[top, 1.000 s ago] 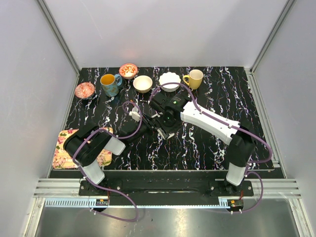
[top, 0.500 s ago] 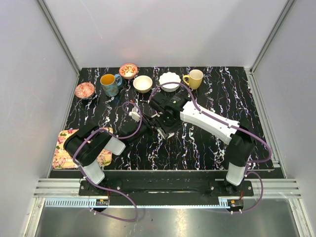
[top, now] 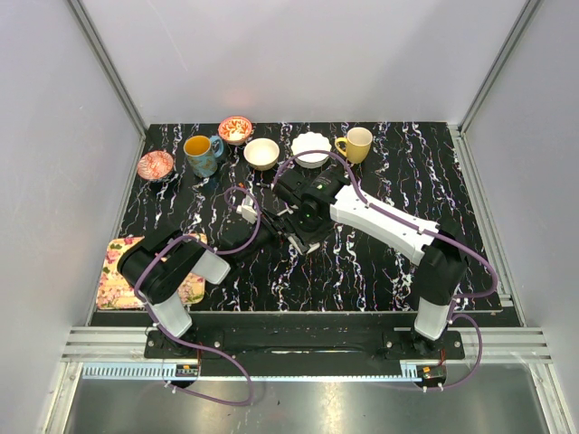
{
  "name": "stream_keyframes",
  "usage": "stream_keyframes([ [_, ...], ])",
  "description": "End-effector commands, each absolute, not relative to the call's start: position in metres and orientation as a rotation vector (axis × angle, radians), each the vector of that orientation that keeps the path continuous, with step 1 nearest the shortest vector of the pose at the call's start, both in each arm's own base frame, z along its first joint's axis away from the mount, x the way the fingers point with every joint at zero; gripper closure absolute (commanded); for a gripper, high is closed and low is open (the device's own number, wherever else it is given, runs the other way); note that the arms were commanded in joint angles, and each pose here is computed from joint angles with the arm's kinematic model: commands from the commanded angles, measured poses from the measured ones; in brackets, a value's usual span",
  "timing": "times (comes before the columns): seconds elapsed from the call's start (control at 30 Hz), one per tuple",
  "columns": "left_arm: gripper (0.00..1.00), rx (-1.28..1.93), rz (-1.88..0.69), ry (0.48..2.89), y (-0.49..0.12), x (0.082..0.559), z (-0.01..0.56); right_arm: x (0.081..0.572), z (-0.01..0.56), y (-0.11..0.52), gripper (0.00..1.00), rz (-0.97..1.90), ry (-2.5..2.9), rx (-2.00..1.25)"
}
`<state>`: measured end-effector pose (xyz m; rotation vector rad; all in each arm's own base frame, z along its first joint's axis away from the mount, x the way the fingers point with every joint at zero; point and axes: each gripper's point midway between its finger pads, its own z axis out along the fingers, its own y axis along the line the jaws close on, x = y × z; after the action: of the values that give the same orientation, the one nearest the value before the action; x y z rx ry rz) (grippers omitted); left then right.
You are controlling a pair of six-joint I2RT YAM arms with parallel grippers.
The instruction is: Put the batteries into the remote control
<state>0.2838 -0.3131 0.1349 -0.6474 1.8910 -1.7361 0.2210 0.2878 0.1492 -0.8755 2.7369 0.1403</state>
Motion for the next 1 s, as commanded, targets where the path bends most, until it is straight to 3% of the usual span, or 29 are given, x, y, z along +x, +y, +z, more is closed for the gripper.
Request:
stream_keyframes([
  [0.0,1.00,-0.374,-2.043,1.417,-0.3158,0.2655,0.2529,0.2396,0.1729,0.3116,0.67,0.241,2.616,-0.809],
  [0.43,1.00,-0.367,-2.047,1.417,-0.3162,0.2647,0.2539,0.2423,0.1761,0.3112,0.58,0.231,2.605,-0.798],
  [0.97,1.00,-0.358,-2.057,1.407,-0.3173,0.2662,0.2580,0.2431,0.1783,0.3081,0.40,0.214,2.601,-0.795],
])
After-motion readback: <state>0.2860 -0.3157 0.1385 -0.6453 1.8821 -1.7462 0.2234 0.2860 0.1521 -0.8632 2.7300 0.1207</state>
